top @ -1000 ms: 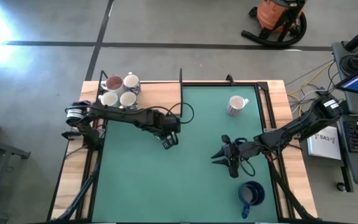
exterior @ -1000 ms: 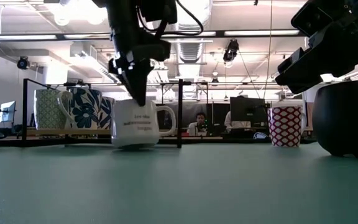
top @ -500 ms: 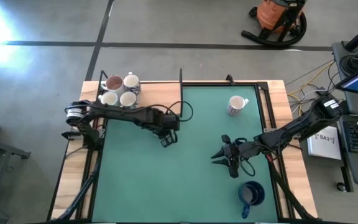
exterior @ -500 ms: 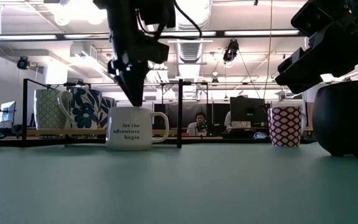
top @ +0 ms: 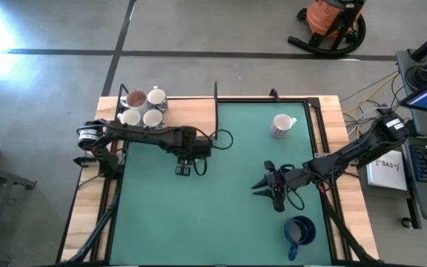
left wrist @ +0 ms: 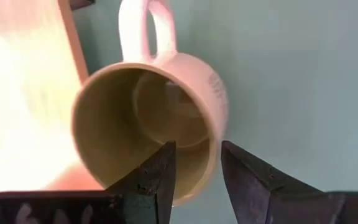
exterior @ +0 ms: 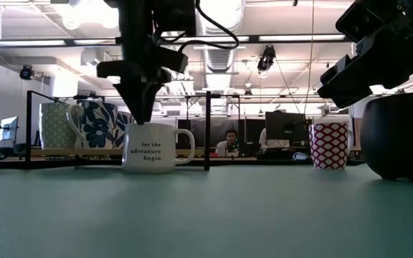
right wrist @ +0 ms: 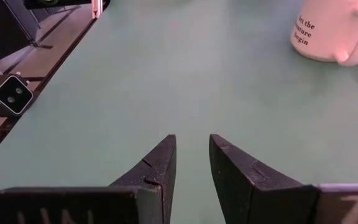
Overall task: Place coffee mugs
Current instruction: Put the green mug on the shelf
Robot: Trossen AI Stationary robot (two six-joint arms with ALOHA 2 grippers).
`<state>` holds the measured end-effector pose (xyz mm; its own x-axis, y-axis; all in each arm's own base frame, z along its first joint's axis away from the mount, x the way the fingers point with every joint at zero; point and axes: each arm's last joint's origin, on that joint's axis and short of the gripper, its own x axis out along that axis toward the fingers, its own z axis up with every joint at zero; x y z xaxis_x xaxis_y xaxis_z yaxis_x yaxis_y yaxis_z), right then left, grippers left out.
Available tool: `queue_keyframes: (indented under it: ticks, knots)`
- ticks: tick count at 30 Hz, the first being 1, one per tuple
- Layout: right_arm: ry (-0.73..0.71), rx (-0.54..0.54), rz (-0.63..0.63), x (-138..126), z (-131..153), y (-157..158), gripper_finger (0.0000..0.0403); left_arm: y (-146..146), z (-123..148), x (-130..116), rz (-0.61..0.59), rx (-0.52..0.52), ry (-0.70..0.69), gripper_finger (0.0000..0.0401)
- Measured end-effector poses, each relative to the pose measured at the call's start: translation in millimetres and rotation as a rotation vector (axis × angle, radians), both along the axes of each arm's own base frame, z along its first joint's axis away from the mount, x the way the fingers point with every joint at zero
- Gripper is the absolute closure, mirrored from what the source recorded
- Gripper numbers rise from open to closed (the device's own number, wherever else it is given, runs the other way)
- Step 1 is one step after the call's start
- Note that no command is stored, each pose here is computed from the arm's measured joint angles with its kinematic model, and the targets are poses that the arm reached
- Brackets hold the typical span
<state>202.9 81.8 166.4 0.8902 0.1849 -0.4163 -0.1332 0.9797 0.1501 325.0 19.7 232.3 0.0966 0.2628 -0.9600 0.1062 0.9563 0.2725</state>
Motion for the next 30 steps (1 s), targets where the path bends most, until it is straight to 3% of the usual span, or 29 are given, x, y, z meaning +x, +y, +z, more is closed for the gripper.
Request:
queue_keyframes:
  ticks: [3,7,14,24,30]
  knots:
    - [0.0,0.0,0.0,0.0,-0.1,0.0,0.0316,5.0,-1.7,-1.1,-0.033,-0.021,0.016,0.0291]
    - [0.0,0.0,0.0,0.0,-0.1,0.0,0.0316,11.0,-9.5,-5.0,-0.021,-0.126,0.031,0.0291]
    - [0.0,0.0,0.0,0.0,-0.1,0.0,0.0316,18.5,-26.4,-6.5,0.016,-0.134,-0.006,0.0296]
    - [0.0,0.0,0.0,0.0,0.0,0.0,0.0316,22.0,-30.2,-7.2,0.314,-0.227,-0.071,0.0385]
    - [0.0,0.0,0.0,0.0,-0.1,0.0,0.0316,25.0,-24.9,-4.1,0.564,-0.3,-0.129,0.0382]
